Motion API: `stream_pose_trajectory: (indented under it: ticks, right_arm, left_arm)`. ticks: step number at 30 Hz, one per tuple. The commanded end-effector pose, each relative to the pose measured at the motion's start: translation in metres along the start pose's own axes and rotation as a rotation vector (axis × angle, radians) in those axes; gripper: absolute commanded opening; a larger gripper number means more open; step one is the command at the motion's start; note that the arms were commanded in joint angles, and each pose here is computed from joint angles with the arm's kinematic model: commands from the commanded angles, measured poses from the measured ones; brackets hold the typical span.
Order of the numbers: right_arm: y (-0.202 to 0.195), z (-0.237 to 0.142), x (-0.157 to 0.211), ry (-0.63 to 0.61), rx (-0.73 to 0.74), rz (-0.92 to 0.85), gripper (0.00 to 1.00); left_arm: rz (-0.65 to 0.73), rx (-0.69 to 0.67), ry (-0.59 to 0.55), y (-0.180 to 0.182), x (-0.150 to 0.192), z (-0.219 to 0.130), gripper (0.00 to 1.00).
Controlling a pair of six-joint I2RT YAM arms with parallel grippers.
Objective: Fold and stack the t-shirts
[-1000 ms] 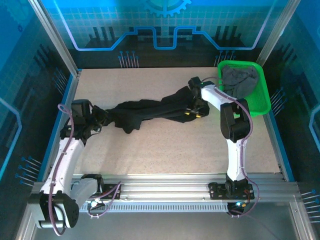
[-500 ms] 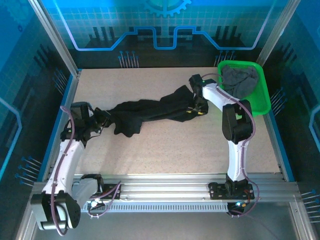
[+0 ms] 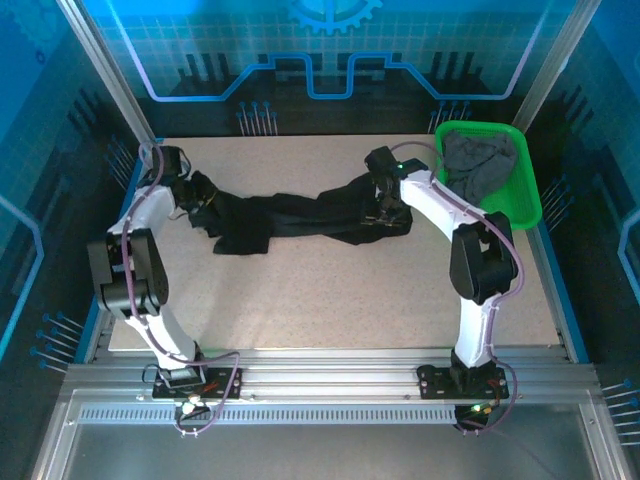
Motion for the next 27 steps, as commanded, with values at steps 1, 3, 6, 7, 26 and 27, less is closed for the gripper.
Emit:
stream_pose_trajectory:
  ticks: [1,3,6,7,26,27]
  right_arm:
    - [0.005,-0.017,0.016,0.003,0.005,-0.018,0.50]
    - [0.007,-0.024,0.020,-0.007,-0.004,-0.015,0.50]
    - [0.010,-0.032,0.025,-0.025,-0.029,-0.025,0.50]
    - [0.011,-0.034,0.026,-0.030,-0.043,-0.029,0.50]
    - [0.010,-0.043,0.045,-0.012,-0.089,-0.022,0.50]
    - [0.009,-0.042,0.046,-0.008,-0.090,-0.022,0.50]
  left_arm:
    - [0.053,-0.060,0.002,0.004,0.000,-0.013,0.57]
    - [0.065,-0.121,-0.040,0.016,0.009,-0.029,0.64]
    - [0.078,-0.162,-0.092,0.042,0.034,-0.057,0.60]
    - [0.081,-0.170,-0.090,0.052,0.044,-0.062,0.57]
    - [0.478,-0.189,0.090,0.096,0.072,-0.004,0.52]
    - [0.480,-0.198,0.098,0.097,0.071,-0.001,0.53]
Point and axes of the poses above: each hand's point on the last joint's axis, 136 mm out from that joint toward the fingers, its own z axis out along the fingers, its own y axis along the line the jaws close on, x = y × z, the point moved 5 cm from there along -z, back along the fingers, and after that the axes turned 9 degrees about -z, right-handed, at the moved point
